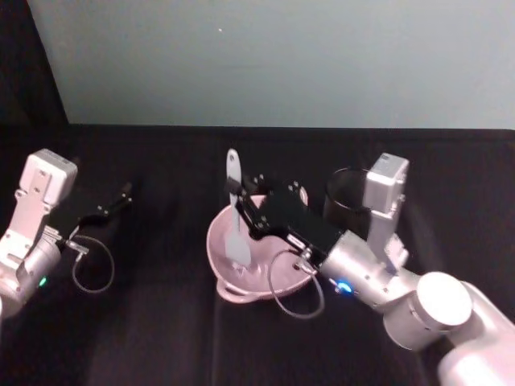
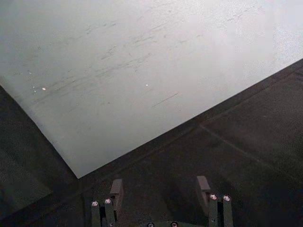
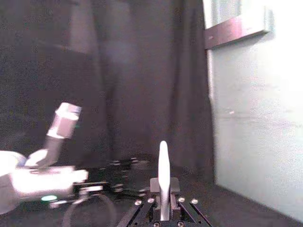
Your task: Use the one hand to pick up the spoon and stir the clear water in the bowl.
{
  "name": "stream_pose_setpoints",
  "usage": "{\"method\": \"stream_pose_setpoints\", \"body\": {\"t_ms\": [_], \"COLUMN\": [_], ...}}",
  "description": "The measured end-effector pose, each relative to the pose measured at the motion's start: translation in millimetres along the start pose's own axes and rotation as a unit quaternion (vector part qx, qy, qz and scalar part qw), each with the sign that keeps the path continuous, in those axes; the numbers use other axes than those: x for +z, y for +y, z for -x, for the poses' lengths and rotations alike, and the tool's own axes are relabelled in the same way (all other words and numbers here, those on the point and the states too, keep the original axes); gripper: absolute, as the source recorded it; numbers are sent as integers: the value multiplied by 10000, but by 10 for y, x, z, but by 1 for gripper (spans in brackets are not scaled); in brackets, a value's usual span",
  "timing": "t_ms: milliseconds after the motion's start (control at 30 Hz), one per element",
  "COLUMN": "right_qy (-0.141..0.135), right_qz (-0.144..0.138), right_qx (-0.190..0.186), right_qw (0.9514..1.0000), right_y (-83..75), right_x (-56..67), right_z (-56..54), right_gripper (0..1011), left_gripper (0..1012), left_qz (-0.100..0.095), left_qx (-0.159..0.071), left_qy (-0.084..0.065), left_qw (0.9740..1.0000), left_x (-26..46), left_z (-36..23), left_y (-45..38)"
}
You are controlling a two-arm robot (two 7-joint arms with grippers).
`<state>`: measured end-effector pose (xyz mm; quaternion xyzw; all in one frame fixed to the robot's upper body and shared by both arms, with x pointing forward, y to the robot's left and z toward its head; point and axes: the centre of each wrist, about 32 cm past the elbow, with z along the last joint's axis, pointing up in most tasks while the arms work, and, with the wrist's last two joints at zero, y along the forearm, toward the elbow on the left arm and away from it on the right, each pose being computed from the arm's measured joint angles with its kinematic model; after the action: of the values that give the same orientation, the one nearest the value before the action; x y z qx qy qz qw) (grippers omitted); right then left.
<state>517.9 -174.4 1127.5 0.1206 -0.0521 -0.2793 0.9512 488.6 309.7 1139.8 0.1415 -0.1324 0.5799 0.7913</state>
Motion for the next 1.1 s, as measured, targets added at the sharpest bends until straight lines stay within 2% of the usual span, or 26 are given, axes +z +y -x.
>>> {"method": "stream_pose_setpoints", "body": {"t_ms": [33,200,267,333,367,433,600,767,867,1067,1100], "right_qy": [-138,-507,-550,-692,-692,-795,-820,-679,-500,-203,-203], "right_qz": [-20,-51,-53,-55,-55,-29,103,281,363,416,416], "right_qx": [-153,-655,-729,-965,-965,-1121,-1162,-984,-761,-401,-401], "right_qw": [9998,9965,9958,9929,9929,9905,9898,9924,9952,9981,9981], "right_y": [62,170,173,153,153,89,-65,-226,-334,-331,-331], "right_x": [-47,-151,-156,-145,-145,-112,-21,98,170,185,185], "right_z": [-18,-108,-129,-211,-211,-284,-348,-332,-252,-85,-85], "right_gripper": [119,118,118,119,118,119,119,118,119,118,118], "left_gripper": [1011,1011,1011,1011,1011,1011,1011,1011,1011,1011,1011], "left_qz": [0,0,0,0,0,0,0,0,0,0,0], "left_qx": [0,0,0,0,-1,0,0,0,0,0,0], "left_qy": [-1,0,0,0,0,0,0,0,0,0,0], "left_qw": [10000,10000,10000,10000,10000,10000,10000,10000,10000,10000,10000], "left_x": [0,0,0,0,0,0,0,0,0,0,0], "left_z": [0,0,0,0,0,0,0,0,0,0,0], "left_y": [0,0,0,0,0,0,0,0,0,0,0]}}
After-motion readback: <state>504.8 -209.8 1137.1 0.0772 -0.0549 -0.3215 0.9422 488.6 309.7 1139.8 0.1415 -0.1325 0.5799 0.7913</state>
